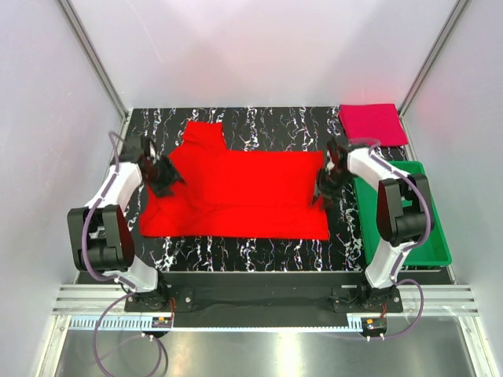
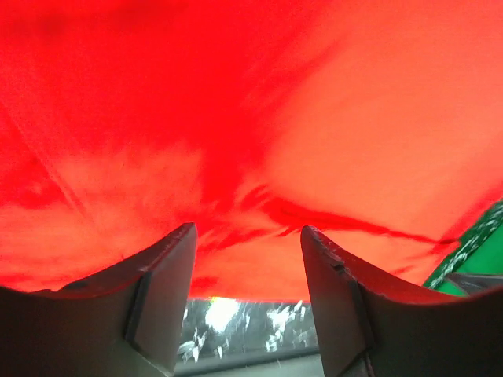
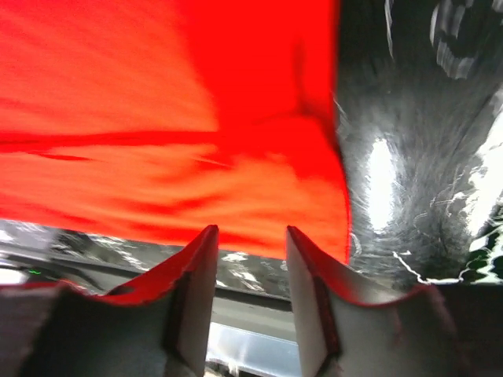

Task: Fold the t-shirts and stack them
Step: Fold the tshirt

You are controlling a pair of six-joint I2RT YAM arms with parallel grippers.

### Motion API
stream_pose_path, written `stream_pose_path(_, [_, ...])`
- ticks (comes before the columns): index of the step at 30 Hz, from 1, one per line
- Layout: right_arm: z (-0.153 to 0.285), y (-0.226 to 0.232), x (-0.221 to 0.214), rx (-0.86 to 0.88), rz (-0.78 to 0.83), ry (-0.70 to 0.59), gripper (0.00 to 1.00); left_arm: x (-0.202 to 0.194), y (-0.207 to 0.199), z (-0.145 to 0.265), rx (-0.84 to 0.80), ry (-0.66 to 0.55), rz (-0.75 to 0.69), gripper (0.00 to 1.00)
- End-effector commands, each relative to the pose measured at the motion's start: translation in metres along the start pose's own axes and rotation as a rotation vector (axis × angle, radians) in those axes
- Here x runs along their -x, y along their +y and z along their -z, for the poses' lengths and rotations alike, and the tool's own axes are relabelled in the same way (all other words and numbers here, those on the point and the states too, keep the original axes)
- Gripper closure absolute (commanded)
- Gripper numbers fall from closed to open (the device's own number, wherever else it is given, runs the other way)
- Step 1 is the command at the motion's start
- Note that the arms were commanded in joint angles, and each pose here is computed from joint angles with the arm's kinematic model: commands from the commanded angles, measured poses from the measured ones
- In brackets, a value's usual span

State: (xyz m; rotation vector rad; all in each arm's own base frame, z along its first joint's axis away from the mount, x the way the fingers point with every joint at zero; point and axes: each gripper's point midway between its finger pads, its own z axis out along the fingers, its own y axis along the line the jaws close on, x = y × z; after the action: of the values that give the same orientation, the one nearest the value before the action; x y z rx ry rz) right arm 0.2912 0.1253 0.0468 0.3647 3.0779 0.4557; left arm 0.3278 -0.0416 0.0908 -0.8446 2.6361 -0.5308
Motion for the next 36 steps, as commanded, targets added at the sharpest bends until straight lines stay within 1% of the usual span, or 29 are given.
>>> stream_pose_path(1, [0.036, 0.029, 0.061, 0.072, -0.025, -0.154, 0.51, 0.066, -0.029, 0.026, -0.02, -0.207, -0.169, 0.39])
stream_pose_path(2, [0.04, 0.03, 0.074, 0.08, -0.04, -0.175, 0.5, 0.088, -0.042, 0.031, -0.026, -0.251, -0.191, 0.39])
stream_pose_path(3, [0.053, 0.042, 0.096, 0.104, -0.034, -0.23, 0.48, 0.098, -0.034, 0.009, 0.022, -0.224, -0.202, 0.42])
stream_pose_path(4, [0.045, 0.042, 0.109, 0.092, -0.049, -0.228, 0.47, 0.112, -0.028, 0.003, 0.076, -0.248, -0.206, 0.44])
stream_pose_path(5, [0.047, 0.043, 0.121, 0.099, -0.054, -0.247, 0.47, 0.134, -0.037, 0.006, 0.075, -0.285, -0.217, 0.44])
stream_pose_path(6, [0.06, 0.053, 0.14, 0.119, -0.047, -0.294, 0.47, 0.143, -0.038, 0.001, 0.078, -0.285, -0.228, 0.49])
stream_pose_path(7, [0.052, 0.051, 0.15, 0.107, -0.059, -0.29, 0.47, 0.152, -0.031, -0.017, 0.105, -0.259, -0.252, 0.52])
stream_pose_path(8, [0.053, 0.051, 0.159, 0.108, -0.061, -0.303, 0.47, 0.168, -0.039, -0.016, 0.096, -0.29, -0.276, 0.54])
stream_pose_path(9, [0.063, 0.054, 0.175, 0.122, -0.062, -0.342, 0.47, 0.173, -0.033, -0.034, 0.12, -0.267, -0.319, 0.58])
stream_pose_path(10, [0.055, 0.049, 0.183, 0.107, -0.066, -0.339, 0.47, 0.179, -0.035, -0.039, 0.11, -0.263, -0.342, 0.59])
stream_pose_path(11, [0.055, 0.047, 0.189, 0.106, -0.065, -0.347, 0.47, 0.189, -0.043, -0.039, 0.092, -0.279, -0.371, 0.59])
stream_pose_path(12, [0.064, 0.046, 0.201, 0.111, -0.067, -0.376, 0.47, 0.191, -0.039, -0.052, 0.097, -0.255, -0.41, 0.59])
stream_pose_path(13, [0.055, 0.041, 0.207, 0.1, -0.07, -0.367, 0.47, 0.199, -0.048, -0.052, 0.068, -0.269, -0.436, 0.58])
stream_pose_path(15, [0.057, 0.037, 0.219, 0.102, -0.071, -0.384, 0.47, 0.207, -0.045, -0.067, 0.066, -0.263, -0.479, 0.54])
stream_pose_path(16, [0.049, 0.03, 0.224, 0.092, -0.082, -0.372, 0.47, 0.214, -0.053, -0.068, 0.041, -0.279, -0.5, 0.52])
stream_pose_path(17, [0.051, 0.028, 0.23, 0.094, -0.086, -0.384, 0.47, 0.218, -0.055, -0.071, 0.035, -0.286, -0.511, 0.51])
stream_pose_path(18, [0.048, 0.027, 0.232, 0.094, -0.09, -0.378, 0.47, 0.22, -0.053, -0.078, 0.04, -0.283, -0.516, 0.5])
stream_pose_path(19, [0.041, 0.023, 0.233, 0.089, -0.091, -0.363, 0.47, 0.228, -0.052, -0.077, 0.062, -0.306, -0.515, 0.48])
stream_pose_path(23, [0.034, 0.022, 0.236, 0.09, -0.077, -0.346, 0.47, 0.231, -0.055, -0.087, 0.021, -0.301, -0.524, 0.44])
stream_pose_path(30, [0.017, 0.016, 0.239, 0.081, -0.082, -0.321, 0.47, 0.208, -0.068, -0.113, -0.126, -0.191, -0.499, 0.42])
stream_pose_path(31, [0.017, 0.015, 0.241, 0.081, -0.083, -0.325, 0.46, 0.209, -0.07, -0.113, -0.138, -0.191, -0.498, 0.42])
stream_pose_path(36, [0.011, 0.014, 0.248, 0.079, -0.086, -0.326, 0.46, 0.205, -0.066, -0.126, -0.13, -0.16, -0.481, 0.44])
